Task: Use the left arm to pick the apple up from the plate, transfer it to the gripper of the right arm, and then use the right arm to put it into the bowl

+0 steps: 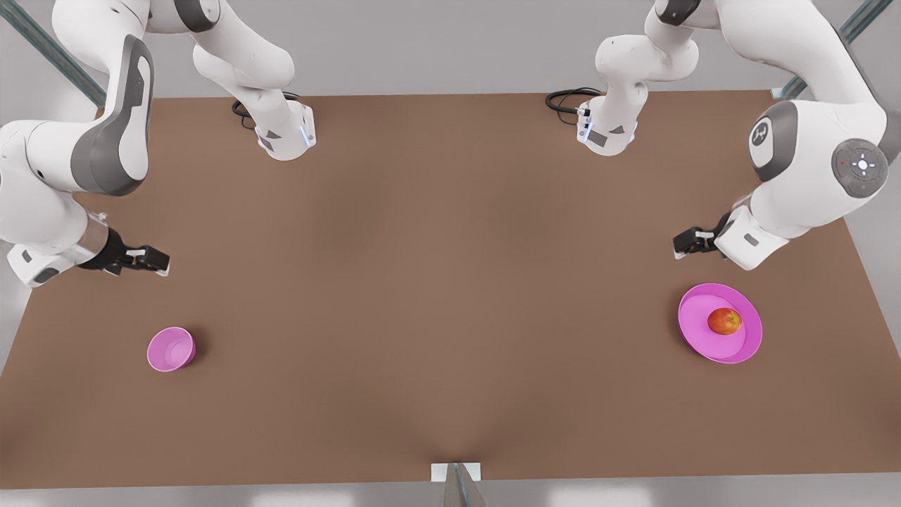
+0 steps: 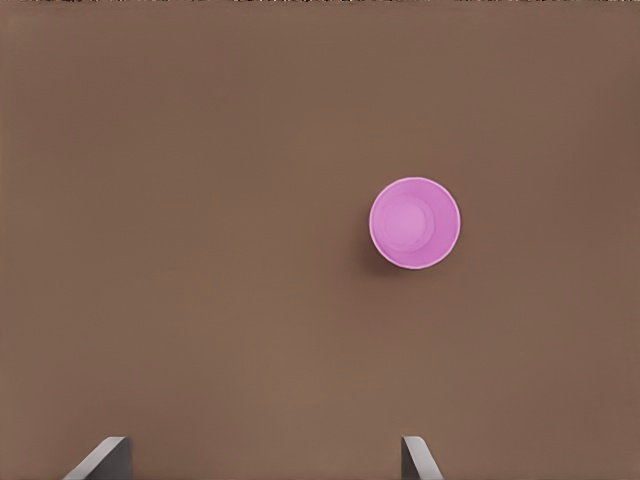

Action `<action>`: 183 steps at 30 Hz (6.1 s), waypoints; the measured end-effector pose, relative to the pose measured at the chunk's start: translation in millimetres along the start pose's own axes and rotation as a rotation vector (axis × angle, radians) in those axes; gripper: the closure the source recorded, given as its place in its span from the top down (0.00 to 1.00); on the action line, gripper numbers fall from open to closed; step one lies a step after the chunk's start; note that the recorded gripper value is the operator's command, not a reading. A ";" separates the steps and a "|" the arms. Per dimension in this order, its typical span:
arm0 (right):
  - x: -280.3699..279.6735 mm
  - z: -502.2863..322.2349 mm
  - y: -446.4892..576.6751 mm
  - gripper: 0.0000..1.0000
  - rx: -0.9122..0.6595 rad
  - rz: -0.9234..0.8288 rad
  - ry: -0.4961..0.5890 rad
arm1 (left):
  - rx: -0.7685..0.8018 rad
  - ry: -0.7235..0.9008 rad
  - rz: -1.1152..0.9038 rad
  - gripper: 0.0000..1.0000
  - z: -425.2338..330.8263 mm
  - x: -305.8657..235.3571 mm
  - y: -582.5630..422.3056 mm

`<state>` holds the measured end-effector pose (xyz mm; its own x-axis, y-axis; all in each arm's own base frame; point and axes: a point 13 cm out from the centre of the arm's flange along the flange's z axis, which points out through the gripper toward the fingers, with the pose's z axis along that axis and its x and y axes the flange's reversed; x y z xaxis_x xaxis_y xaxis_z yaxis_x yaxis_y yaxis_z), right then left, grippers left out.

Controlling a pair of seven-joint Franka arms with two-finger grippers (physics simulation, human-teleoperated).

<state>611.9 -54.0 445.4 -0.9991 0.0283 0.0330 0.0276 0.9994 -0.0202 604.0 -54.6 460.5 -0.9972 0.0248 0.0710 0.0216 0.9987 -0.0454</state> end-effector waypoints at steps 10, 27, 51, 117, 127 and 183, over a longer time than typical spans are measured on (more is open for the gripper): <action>-7.4 -1.3 -1.2 1.00 0.001 -0.007 -0.024 | 0.054 0.095 -0.224 1.00 204.8 -39.6 178.5; -9.7 2.6 -2.7 1.00 -0.001 -0.022 -0.023 | 0.044 -0.111 -0.090 1.00 351.3 -63.9 294.3; -10.2 4.0 -9.2 1.00 -0.003 -0.027 -0.022 | 0.027 -0.113 0.110 0.86 391.1 -53.8 289.1; -60.7 137.3 389.1 1.00 -1.430 0.082 0.164 | 1.227 -0.722 0.606 0.70 182.1 -81.9 -555.8; -47.2 137.1 435.3 1.00 -1.429 -0.019 0.100 | 1.198 -0.784 0.692 0.70 182.8 -78.5 -559.8; -93.8 186.1 255.5 0.67 -1.315 -0.071 -0.120 | 0.143 -0.310 1.291 1.00 95.0 -119.7 -76.9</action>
<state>706.4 195.2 251.2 -0.9945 0.0417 -0.0960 -0.0810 0.2741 0.9583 714.9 -138.6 360.8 -0.2437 0.9125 -0.3287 0.9672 0.2536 -0.0131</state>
